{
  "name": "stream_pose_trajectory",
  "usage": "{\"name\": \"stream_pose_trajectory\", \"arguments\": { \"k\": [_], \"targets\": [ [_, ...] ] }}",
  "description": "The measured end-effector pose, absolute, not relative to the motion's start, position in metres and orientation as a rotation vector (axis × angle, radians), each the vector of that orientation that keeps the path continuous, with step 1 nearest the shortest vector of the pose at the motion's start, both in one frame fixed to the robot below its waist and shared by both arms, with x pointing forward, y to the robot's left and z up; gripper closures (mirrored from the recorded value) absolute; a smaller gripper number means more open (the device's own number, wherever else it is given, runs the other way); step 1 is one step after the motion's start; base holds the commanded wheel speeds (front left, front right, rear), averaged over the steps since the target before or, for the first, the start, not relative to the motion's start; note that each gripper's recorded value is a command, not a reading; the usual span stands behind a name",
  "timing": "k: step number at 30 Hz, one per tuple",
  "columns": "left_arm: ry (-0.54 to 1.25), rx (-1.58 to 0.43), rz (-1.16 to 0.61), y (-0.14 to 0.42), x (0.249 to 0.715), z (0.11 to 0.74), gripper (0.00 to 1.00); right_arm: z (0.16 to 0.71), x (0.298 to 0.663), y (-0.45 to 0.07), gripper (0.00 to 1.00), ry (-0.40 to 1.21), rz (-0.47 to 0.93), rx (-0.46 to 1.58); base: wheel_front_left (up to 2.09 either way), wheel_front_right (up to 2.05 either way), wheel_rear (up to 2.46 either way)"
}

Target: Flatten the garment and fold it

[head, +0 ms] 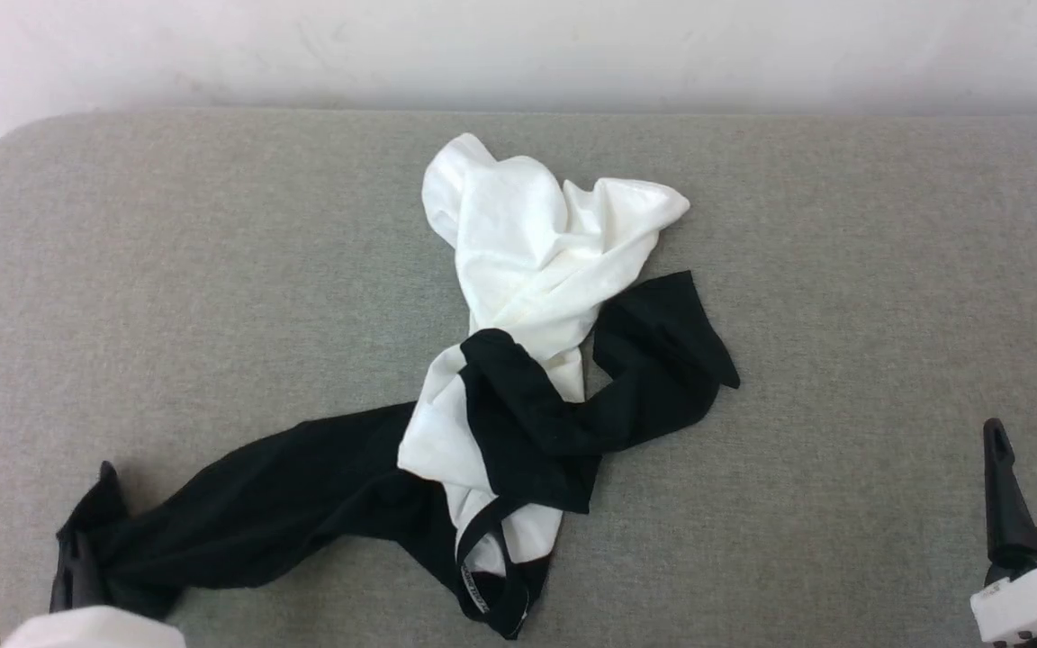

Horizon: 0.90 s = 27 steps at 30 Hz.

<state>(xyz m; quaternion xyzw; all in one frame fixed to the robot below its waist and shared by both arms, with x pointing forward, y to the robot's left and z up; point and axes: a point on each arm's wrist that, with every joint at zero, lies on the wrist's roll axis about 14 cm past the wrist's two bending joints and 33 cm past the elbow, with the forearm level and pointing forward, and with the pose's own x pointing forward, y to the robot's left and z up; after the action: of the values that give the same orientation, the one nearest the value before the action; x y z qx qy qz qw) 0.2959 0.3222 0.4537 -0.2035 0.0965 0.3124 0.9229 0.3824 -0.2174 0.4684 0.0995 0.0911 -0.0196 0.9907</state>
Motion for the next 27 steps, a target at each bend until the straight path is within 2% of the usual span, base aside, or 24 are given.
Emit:
{"name": "stream_pose_trajectory", "arguments": {
  "k": [1, 2, 4, 7, 13, 15, 19, 23, 27],
  "targets": [
    [0.217, -0.412, 0.656, 0.325, 0.291, 0.447, 0.08, 0.468, 0.383, -0.216, 0.00, 0.185, -0.033, 0.200, 0.00, 0.00, 0.00],
    [0.218, -0.396, 0.666, 0.329, 0.288, 0.445, 0.00, 0.469, 0.383, -0.214, 0.00, 0.186, -0.030, 0.200, 0.00, 0.00, 0.00],
    [0.159, -0.388, 0.693, 0.339, 0.289, 0.455, 0.00, 0.471, 0.384, -0.214, 0.00, 0.181, -0.027, 0.198, 0.00, 0.00, 0.00],
    [0.081, -0.314, 0.634, 0.339, 0.303, 0.482, 0.00, 0.473, 0.384, -0.213, 0.00, 0.174, -0.024, 0.196, 0.00, 0.00, 0.00],
    [-0.004, -0.246, 0.326, 0.280, 0.341, 0.538, 0.00, 0.473, 0.381, -0.213, 0.00, 0.179, -0.022, 0.196, 0.00, 0.00, 0.00],
    [0.054, -0.228, 0.228, 0.256, 0.347, 0.536, 0.00, 0.472, 0.380, -0.212, 0.00, 0.182, -0.021, 0.197, 0.00, 0.00, 0.00],
    [0.305, -0.173, 0.050, 0.212, 0.342, 0.492, 0.00, 0.471, 0.379, -0.212, 0.00, 0.186, -0.021, 0.201, 0.00, 0.00, 0.00],
    [0.536, -0.095, -0.049, 0.190, 0.327, 0.446, 0.00, 0.469, 0.376, -0.216, 0.00, 0.191, -0.035, 0.201, 0.00, 0.00, 0.00],
    [0.651, -0.048, -0.099, 0.183, 0.322, 0.422, 0.00, 0.468, 0.375, -0.219, 0.00, 0.194, -0.046, 0.199, 0.00, 0.00, 0.00]
  ]
}}
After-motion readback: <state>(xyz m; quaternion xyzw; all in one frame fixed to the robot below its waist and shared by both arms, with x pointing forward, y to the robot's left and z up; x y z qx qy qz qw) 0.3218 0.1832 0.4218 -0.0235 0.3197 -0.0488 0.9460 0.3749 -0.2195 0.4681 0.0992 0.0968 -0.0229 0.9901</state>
